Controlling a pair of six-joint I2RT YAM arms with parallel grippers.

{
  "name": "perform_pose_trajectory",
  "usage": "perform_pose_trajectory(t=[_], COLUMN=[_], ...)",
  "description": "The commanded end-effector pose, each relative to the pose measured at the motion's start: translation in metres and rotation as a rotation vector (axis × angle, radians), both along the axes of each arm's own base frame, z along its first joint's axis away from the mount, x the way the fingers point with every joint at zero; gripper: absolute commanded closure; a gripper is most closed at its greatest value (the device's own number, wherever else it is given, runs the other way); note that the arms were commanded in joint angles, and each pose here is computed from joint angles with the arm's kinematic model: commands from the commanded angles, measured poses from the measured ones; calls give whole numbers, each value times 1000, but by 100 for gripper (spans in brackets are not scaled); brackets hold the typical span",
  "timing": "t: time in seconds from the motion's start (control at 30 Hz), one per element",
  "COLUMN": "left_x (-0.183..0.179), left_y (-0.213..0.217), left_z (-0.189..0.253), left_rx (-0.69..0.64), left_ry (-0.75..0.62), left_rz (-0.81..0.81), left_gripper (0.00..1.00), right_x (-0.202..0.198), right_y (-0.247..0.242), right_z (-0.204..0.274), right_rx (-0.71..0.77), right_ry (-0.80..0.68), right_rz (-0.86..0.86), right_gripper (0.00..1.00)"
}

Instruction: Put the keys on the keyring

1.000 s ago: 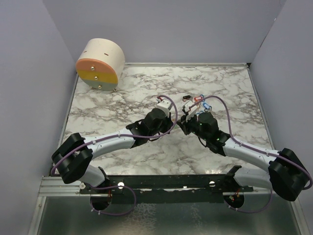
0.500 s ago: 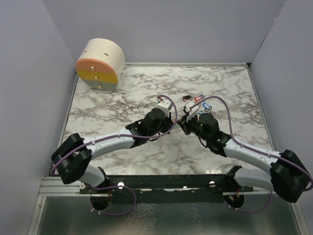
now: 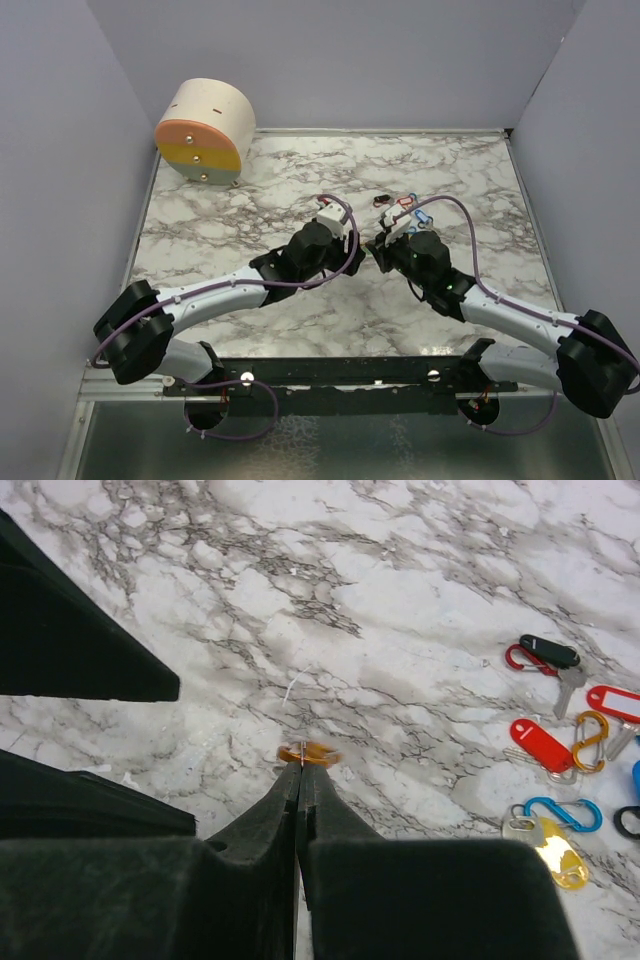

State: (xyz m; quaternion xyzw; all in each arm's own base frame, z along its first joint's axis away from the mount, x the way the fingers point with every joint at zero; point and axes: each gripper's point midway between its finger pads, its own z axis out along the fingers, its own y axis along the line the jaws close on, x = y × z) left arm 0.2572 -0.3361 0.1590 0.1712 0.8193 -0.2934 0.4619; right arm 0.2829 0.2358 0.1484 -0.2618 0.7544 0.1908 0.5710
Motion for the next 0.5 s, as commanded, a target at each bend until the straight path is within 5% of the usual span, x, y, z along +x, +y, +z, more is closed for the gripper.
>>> perform_pose_trajectory(t=[0.0, 0.33, 0.47], left_x=[5, 11, 13], left_y=[19, 54, 63], left_z=[10, 22, 21], left_rx=[-13, -42, -30], left_ry=[-30, -73, -77], left_rz=[90, 247, 290], left_gripper=[31, 22, 7], right_x=[5, 7, 10], right_y=[-12, -15, -16], right_z=[6, 7, 9], right_rx=[-1, -6, 3], right_ry=[-24, -18, -2], right_rz=[-67, -92, -123], right_gripper=[99, 99, 99])
